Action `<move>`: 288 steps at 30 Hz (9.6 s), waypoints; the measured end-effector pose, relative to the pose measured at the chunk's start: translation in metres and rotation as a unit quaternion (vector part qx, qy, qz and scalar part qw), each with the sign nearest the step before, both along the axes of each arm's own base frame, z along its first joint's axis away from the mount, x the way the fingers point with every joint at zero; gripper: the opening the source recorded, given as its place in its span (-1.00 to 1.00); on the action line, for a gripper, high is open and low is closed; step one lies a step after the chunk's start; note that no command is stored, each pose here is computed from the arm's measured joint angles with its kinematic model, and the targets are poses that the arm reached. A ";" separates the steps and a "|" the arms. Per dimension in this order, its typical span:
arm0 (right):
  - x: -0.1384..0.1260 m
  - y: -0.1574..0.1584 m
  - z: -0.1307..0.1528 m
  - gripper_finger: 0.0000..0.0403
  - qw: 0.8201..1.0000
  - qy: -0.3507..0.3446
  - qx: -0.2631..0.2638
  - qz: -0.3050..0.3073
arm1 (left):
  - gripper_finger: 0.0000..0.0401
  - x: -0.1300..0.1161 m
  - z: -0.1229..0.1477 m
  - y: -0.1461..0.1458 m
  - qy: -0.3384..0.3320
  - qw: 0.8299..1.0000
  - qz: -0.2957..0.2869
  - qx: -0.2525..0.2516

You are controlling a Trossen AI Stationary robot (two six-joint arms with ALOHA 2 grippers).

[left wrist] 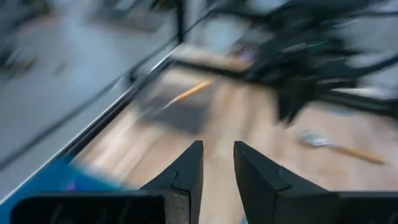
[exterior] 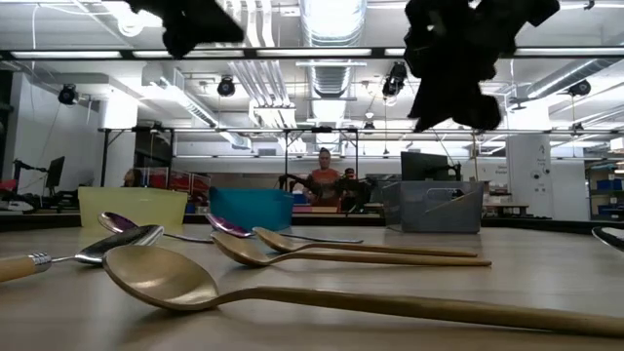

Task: Sort silverware by color (type)
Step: Put the blue spoon into the blue bin

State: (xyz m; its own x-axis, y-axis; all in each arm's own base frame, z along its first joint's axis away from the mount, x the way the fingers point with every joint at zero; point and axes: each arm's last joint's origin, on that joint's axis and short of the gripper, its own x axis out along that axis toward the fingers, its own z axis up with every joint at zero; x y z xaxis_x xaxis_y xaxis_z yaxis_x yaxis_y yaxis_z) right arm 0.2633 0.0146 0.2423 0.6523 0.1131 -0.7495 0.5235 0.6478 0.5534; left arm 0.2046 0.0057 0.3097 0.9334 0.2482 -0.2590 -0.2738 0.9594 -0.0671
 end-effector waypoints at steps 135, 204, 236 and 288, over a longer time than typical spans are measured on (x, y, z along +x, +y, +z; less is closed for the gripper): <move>0.095 0.000 -0.016 -0.94 0.767 -0.339 -0.543 -0.028 | -0.29 0.031 -0.044 -0.041 -0.060 0.995 0.077 0.005; 0.141 0.009 -0.020 -0.51 0.873 -0.223 -0.389 0.191 | -0.99 0.046 -0.047 -0.047 0.073 0.988 -0.051 0.126; 0.125 0.002 -0.040 -0.96 0.856 -0.298 -0.411 0.097 | -0.55 0.038 -0.031 -0.044 0.030 0.990 -0.029 0.132; 0.115 -0.007 -0.024 -0.96 0.824 -0.368 -0.410 -0.131 | -0.54 0.092 -0.109 -0.042 -0.042 0.966 0.207 0.148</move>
State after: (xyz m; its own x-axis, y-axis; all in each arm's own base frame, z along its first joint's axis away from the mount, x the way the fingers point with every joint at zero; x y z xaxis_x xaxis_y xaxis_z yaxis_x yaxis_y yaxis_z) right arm 0.3782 0.0076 0.2188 0.8859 -0.4519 0.1049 0.4233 0.8799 0.2158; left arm 0.2966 -0.0366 0.2005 0.7531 0.6562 -0.0468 -0.6435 0.7496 0.1549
